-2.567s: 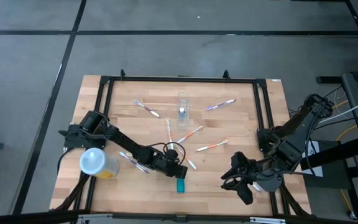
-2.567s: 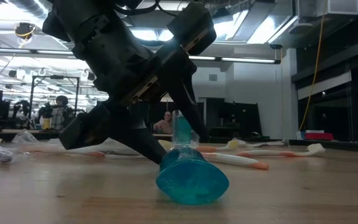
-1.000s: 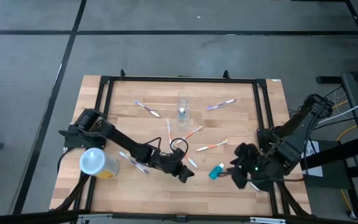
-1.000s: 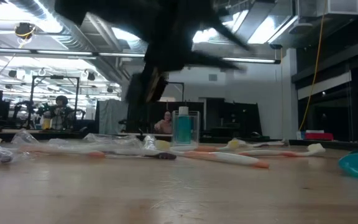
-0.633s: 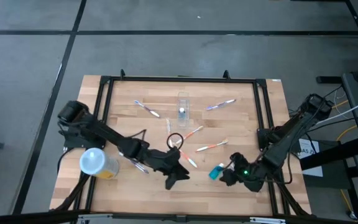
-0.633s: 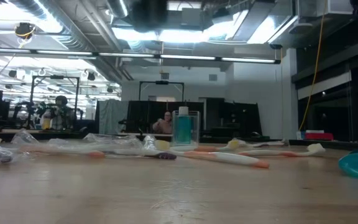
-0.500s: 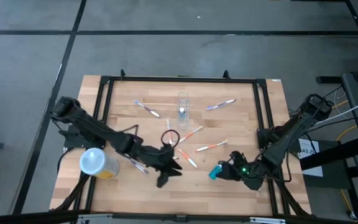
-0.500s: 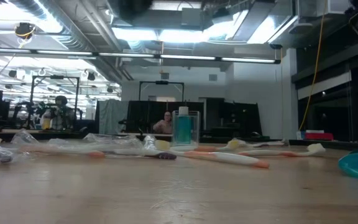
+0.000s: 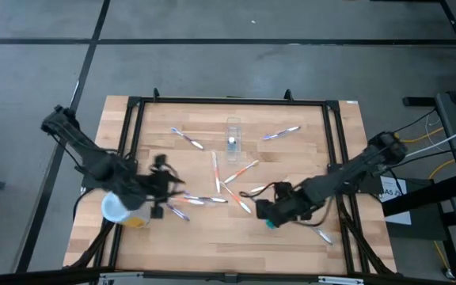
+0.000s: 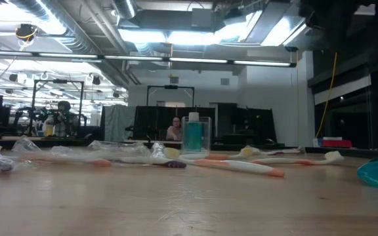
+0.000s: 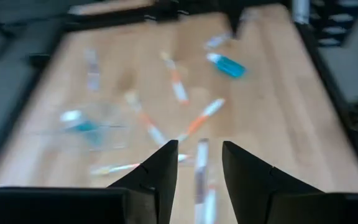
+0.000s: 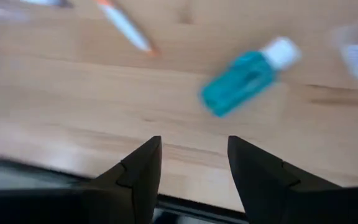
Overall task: Pick & Place toothbrushing station
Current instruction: Put the blue mouthwash into the transparent organizer
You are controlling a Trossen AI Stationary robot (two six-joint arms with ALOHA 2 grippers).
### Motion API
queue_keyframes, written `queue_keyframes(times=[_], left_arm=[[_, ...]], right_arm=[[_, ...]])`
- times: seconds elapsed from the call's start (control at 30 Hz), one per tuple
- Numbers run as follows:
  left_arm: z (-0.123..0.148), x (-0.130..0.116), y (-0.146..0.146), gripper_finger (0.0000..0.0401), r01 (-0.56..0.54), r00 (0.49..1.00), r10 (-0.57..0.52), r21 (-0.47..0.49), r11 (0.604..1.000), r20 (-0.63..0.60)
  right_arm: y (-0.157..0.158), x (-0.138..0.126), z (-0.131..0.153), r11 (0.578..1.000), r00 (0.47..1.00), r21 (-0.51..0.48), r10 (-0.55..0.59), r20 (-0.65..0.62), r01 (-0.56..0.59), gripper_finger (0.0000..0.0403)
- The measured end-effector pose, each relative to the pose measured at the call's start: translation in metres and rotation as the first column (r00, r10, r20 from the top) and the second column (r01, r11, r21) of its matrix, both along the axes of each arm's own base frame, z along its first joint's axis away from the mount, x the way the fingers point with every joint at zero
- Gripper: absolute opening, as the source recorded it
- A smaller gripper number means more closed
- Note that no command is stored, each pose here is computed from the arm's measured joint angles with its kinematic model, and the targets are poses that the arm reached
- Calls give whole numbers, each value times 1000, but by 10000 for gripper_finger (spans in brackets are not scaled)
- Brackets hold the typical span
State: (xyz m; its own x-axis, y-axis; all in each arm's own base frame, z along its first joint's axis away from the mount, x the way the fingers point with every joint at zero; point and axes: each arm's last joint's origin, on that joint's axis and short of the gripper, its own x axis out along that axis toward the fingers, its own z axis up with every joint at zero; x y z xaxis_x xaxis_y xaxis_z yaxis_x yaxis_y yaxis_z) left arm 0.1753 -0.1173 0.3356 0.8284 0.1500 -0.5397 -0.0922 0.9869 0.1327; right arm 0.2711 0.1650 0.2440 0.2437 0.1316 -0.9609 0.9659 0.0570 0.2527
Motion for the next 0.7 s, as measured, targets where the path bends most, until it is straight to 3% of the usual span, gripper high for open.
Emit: queue_keyframes(times=[0.13, 0.2, 0.3, 0.5, 0.7], left_arm=[[11, -31, 14, 123, -105, 992, 105, -12, 994, 71], [16, -43, 22, 123, -142, 984, 144, -25, 990, 103], [22, -56, 32, 123, -166, 974, 174, -69, 984, 142], [31, -73, 46, 123, -155, 966, 181, -143, 978, 186], [34, -79, 53, 123, -142, 964, 174, -165, 976, 200]], right_arm=[[5, 14, -11, 998, 972, -38, 43, -231, -53, 187], [7, 17, -16, 997, 959, -81, -19, -283, -4, 187], [10, 22, -29, 981, 952, -155, -154, -266, 115, 187], [-2, 54, -61, 974, 946, -127, -213, -244, 187, 186], [-7, 54, -66, 968, 933, -164, -231, -277, 192, 151]])
